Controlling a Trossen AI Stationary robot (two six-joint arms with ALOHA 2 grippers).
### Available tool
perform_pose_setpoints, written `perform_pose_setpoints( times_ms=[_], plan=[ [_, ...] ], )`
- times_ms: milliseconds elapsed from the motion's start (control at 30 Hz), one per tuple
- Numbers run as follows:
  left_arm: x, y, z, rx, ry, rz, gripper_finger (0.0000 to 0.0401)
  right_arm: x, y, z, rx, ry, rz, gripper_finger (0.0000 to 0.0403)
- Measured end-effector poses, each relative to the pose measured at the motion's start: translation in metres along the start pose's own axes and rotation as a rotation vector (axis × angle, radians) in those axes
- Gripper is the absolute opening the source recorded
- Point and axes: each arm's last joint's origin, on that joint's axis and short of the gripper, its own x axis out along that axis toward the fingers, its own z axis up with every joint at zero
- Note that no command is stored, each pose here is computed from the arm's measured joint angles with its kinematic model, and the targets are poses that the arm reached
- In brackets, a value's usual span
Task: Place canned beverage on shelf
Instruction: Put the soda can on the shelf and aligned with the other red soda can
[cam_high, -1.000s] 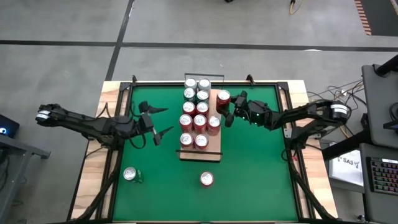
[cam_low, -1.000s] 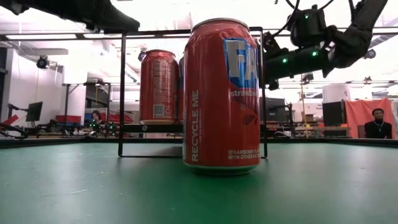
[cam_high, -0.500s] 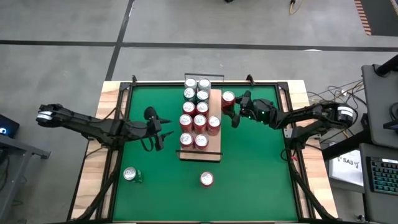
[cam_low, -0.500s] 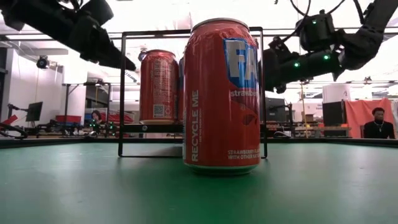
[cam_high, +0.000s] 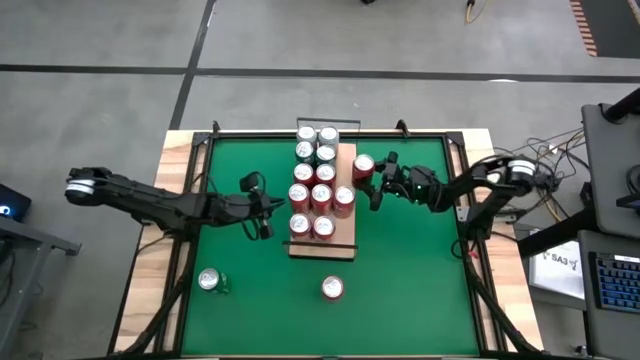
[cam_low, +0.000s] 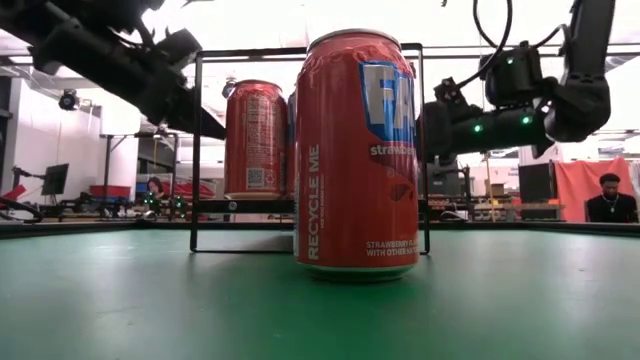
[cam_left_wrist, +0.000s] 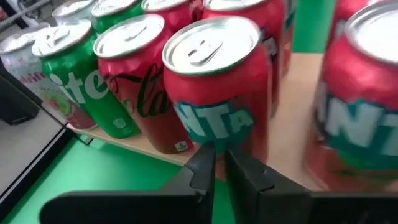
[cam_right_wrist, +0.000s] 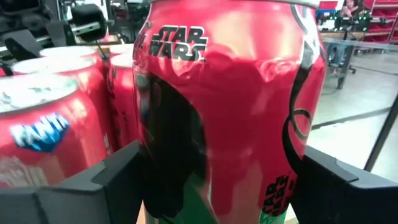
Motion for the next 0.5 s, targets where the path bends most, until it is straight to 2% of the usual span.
perform_pose_setpoints(
  times_ms=[200, 500],
  plan=[
    [0.014, 0.0, -0.002, -0.004, 0.025, 0.026, 0.0002, 0.01, 0.0, -0.013, -0.002, 0.01, 0.0, 0.0292],
    [0.019, -0.001, -0.002, -0.011, 0.021, 0.036, 0.0001, 0.024, 0.0, -0.022, -0.01, 0.035, 0.003, 0.0292]
  ],
)
